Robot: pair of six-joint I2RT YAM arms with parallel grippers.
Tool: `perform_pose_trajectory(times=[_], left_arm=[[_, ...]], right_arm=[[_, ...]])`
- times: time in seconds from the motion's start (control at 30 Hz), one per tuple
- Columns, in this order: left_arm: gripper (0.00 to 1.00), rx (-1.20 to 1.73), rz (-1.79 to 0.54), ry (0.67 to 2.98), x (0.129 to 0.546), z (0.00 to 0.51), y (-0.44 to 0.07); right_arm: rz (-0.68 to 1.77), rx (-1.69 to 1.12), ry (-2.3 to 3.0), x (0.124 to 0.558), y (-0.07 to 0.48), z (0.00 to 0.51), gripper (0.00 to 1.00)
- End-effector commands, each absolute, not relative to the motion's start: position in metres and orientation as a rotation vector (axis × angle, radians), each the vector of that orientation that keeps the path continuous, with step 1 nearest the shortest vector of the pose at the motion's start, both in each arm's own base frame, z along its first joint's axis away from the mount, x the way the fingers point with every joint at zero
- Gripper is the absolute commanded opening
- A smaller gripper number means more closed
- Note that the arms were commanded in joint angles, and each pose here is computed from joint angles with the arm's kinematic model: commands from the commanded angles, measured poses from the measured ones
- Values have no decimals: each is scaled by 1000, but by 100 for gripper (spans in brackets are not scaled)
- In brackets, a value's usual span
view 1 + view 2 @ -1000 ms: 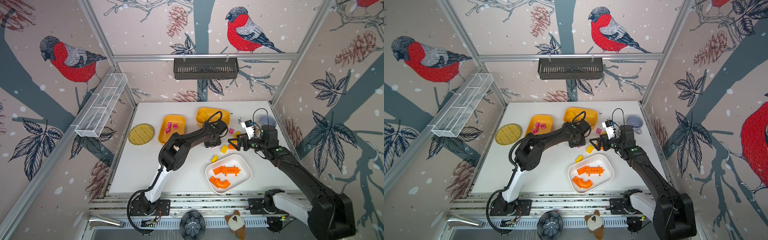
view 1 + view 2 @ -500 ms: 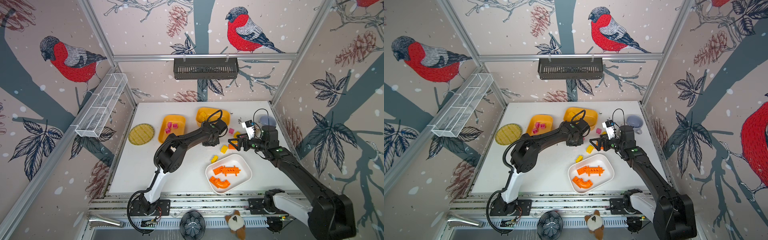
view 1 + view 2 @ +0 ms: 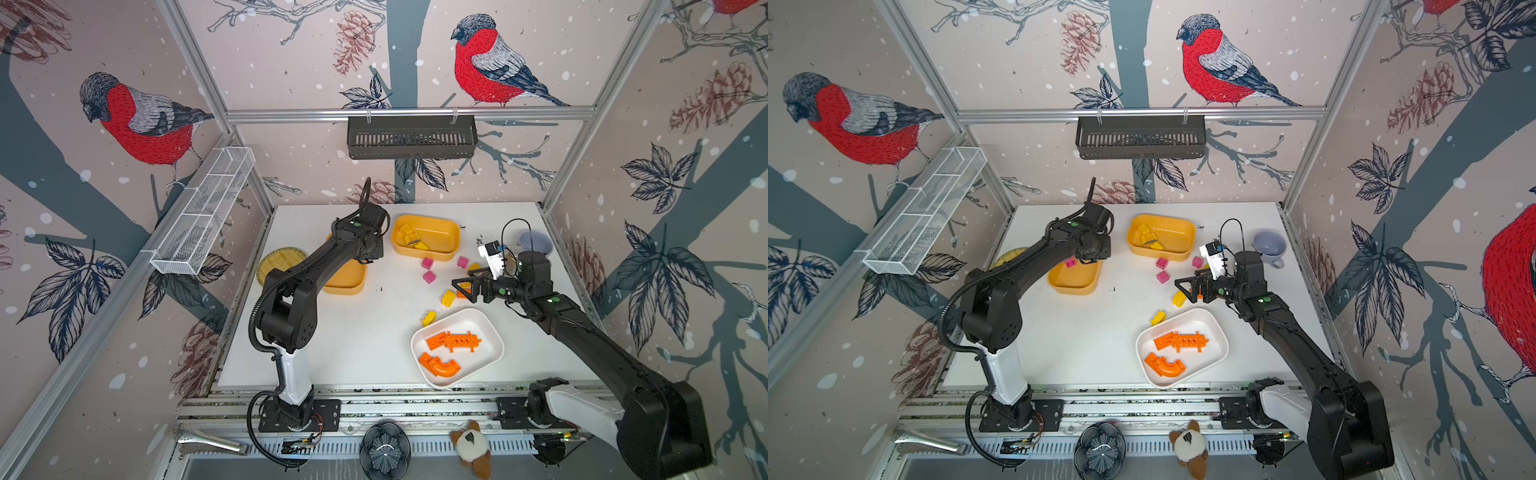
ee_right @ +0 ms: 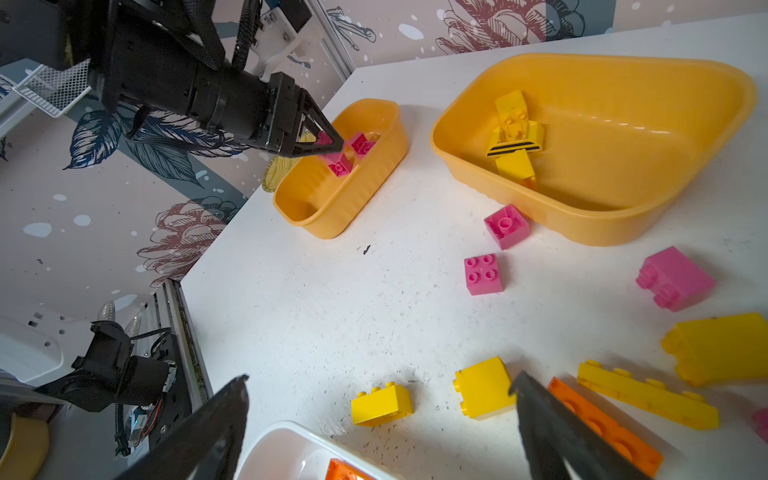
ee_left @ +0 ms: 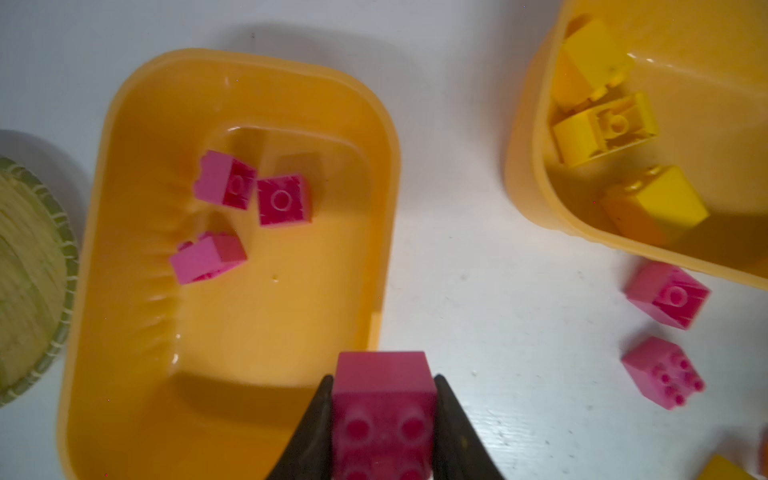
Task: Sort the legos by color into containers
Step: 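Carry the pink brick with the left gripper and release it into the smaller tub, then move the left gripper back over the loose pink bricks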
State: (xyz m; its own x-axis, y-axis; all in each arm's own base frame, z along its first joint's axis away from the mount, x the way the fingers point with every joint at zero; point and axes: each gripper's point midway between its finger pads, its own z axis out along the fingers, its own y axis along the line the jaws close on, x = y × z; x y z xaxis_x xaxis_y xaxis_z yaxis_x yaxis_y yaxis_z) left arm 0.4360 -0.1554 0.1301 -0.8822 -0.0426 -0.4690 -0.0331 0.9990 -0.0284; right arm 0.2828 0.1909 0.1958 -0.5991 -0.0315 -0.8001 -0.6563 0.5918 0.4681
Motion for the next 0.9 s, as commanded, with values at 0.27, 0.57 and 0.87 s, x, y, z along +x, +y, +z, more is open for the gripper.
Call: perform_pose_trajectory(times=[0.27,0.57,0.87], left_arm=[[32,-1,-31,2684,473,87,-95],[77,-7,-123,2705,478,99,-104],[78,114,-411,2675,429,137,-195]], right_arm=[[1036,-576,2006,280,203,199,99],[1025,-576,2016,278,204,199,99],[994,-565,2025,281,198,198,99]])
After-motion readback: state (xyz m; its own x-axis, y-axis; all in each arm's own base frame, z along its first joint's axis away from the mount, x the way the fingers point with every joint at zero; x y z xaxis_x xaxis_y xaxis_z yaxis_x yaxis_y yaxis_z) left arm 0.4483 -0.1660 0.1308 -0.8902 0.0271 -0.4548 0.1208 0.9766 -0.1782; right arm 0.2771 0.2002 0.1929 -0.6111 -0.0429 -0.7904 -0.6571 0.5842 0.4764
